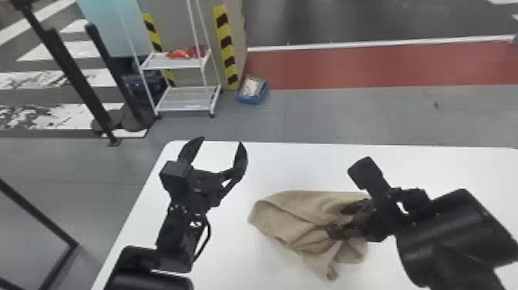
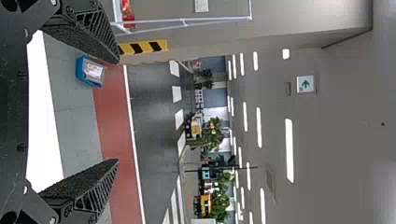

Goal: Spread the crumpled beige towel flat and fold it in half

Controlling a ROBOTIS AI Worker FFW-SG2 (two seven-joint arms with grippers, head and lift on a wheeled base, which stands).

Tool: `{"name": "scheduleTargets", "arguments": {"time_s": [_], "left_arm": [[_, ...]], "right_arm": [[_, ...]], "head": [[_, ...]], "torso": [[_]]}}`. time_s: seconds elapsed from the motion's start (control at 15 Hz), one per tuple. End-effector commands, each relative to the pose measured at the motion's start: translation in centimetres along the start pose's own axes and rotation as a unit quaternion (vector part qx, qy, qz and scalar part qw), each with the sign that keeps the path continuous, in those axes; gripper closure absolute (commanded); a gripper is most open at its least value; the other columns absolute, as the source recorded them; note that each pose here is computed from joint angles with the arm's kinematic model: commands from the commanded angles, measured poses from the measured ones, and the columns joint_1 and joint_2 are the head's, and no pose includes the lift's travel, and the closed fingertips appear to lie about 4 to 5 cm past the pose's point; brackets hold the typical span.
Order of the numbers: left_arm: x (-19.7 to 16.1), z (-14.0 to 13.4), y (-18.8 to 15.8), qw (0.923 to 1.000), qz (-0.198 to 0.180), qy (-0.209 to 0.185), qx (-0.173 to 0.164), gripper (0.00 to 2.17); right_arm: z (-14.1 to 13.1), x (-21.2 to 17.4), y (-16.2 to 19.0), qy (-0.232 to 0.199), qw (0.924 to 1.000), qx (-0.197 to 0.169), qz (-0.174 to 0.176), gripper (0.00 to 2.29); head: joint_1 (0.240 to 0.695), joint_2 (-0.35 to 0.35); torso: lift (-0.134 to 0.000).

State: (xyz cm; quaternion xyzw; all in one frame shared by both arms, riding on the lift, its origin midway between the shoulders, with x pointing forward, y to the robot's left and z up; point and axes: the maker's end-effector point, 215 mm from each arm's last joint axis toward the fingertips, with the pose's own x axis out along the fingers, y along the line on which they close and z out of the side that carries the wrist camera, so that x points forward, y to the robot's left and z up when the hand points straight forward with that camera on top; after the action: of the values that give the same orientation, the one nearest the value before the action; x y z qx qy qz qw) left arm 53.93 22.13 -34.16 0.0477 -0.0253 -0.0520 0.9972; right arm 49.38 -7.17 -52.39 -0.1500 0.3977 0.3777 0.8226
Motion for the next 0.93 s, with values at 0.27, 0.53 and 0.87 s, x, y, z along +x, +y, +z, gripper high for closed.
{"name": "scheduleTargets", "arguments": {"time_s": [0.27,0.53,0.87], "left_arm": [[0.5,0.6,-0.3,1.0000,-0.006,-0.007,0.001,0.15],[0.5,0.5,-0.1,0.9999,-0.007,-0.006,0.005,0.15],[0.4,0.6,-0.1,0.9999,-0.007,-0.008,0.005,0.15]], "right_arm": [[-0.5,1.7,-1.1,0.016,0.9988,-0.031,-0.033,0.50],[0.8,2.0,-1.2,-0.014,0.9976,-0.049,-0.048,0.50],[1.1,2.2,-2.3,-0.013,0.9972,-0.046,-0.057,0.76]], "head": [[0.695,0.151],[0.695,0.149],[0.695,0.157]], "torso": [[0.000],[0.000],[0.000]]}}
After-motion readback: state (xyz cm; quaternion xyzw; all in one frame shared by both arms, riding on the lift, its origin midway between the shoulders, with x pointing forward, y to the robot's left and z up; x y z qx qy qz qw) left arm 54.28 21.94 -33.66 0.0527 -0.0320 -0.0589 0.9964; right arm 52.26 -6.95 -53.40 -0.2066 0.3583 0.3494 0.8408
